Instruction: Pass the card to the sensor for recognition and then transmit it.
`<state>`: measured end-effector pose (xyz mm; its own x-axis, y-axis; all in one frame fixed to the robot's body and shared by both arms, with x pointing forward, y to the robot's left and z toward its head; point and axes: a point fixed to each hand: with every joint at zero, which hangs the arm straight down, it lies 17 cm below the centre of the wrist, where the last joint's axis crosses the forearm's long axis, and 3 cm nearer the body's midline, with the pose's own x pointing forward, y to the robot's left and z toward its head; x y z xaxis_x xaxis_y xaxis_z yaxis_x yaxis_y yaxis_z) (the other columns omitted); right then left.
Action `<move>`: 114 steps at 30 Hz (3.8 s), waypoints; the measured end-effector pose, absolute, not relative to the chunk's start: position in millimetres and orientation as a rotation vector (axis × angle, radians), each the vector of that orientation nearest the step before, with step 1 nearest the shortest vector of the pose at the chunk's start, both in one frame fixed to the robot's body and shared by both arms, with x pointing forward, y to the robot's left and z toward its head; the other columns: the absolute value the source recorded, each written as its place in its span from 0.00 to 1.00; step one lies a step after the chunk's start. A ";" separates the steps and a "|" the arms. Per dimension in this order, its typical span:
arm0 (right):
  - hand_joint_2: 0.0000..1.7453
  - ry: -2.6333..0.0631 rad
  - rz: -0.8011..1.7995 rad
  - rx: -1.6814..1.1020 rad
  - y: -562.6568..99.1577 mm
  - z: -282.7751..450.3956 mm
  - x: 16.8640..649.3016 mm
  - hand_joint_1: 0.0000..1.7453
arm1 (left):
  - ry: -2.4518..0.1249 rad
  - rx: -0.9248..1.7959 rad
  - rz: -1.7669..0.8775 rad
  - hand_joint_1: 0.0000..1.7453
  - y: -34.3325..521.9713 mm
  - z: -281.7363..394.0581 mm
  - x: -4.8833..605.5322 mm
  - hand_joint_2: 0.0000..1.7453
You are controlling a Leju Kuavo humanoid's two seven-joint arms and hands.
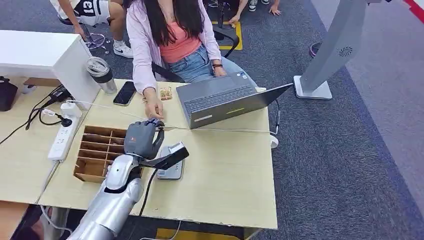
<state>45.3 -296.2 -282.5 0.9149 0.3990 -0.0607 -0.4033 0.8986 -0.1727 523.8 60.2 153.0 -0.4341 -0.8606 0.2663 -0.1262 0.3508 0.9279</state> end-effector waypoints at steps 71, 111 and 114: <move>1.00 0.028 0.484 -0.173 -289.0 -282.8 40.4 0.00 | -1.912 1.428 -0.937 1.00 179.5 270.7 568.3 1.00; 1.00 0.040 0.416 -0.181 -290.8 -282.6 40.0 0.00 | -1.926 1.362 -0.784 0.00 227.8 282.3 558.8 1.00; 1.00 0.040 0.414 -0.181 -290.9 -282.5 40.1 0.00 | -1.946 1.366 -0.773 0.00 225.7 288.5 554.7 1.00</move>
